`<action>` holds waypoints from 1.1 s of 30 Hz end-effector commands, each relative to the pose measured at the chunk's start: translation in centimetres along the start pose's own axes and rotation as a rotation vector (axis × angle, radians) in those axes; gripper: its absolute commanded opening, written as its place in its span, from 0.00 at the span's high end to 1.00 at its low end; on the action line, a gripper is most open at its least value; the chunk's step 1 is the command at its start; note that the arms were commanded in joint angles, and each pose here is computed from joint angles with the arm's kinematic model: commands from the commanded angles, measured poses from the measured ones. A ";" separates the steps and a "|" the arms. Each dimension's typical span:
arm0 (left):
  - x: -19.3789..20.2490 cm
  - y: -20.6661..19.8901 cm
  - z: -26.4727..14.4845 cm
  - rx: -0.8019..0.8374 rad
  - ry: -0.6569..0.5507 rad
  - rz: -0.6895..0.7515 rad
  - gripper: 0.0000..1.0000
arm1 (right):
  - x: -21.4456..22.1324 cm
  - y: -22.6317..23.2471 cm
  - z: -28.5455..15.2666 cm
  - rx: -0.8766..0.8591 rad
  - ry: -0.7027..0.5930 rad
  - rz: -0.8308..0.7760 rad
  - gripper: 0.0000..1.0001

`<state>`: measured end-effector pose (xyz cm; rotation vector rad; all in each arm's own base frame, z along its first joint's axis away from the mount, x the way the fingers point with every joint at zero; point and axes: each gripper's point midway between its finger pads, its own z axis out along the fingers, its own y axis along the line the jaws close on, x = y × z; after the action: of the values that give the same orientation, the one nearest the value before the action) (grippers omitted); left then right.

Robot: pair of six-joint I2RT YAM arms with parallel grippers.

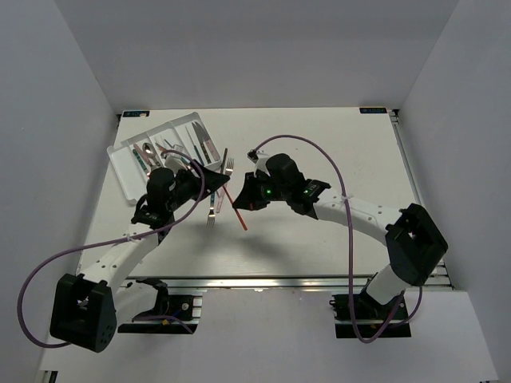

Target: Sort the eating utensils into containers

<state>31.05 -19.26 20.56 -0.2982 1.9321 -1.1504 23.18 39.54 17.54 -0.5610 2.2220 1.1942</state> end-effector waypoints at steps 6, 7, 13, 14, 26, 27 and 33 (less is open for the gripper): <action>-0.4 -1.6 1.0 0.061 0.022 -0.004 0.99 | -2.1 3.9 -0.3 -0.172 -0.049 -0.016 1.00; -0.6 -1.9 1.1 0.062 0.021 0.008 1.00 | -2.3 3.8 -0.3 -0.164 -0.058 -0.016 1.00; -3.9 3.3 1.0 -0.287 -0.033 0.116 1.00 | -3.1 0.0 -1.6 0.006 -0.129 0.024 0.11; -5.3 3.8 0.5 -0.372 -0.031 0.128 1.00 | -2.3 -1.4 -1.8 0.038 -0.123 0.041 0.11; -21.1 23.8 2.4 -1.049 0.019 0.082 1.00 | -1.3 -6.7 -6.3 0.179 -0.158 0.028 0.11; -24.7 22.4 3.5 -1.028 -0.034 0.118 1.00 | -1.1 -6.9 -6.4 0.190 -0.159 0.026 0.11; -26.4 25.2 4.9 -1.112 0.016 0.130 0.88 | -0.8 -8.4 -7.1 0.265 -0.165 0.000 0.11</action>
<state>58.21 6.10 10.03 -0.7421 2.3540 0.0286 26.24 30.21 15.79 -0.3325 2.2222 0.9566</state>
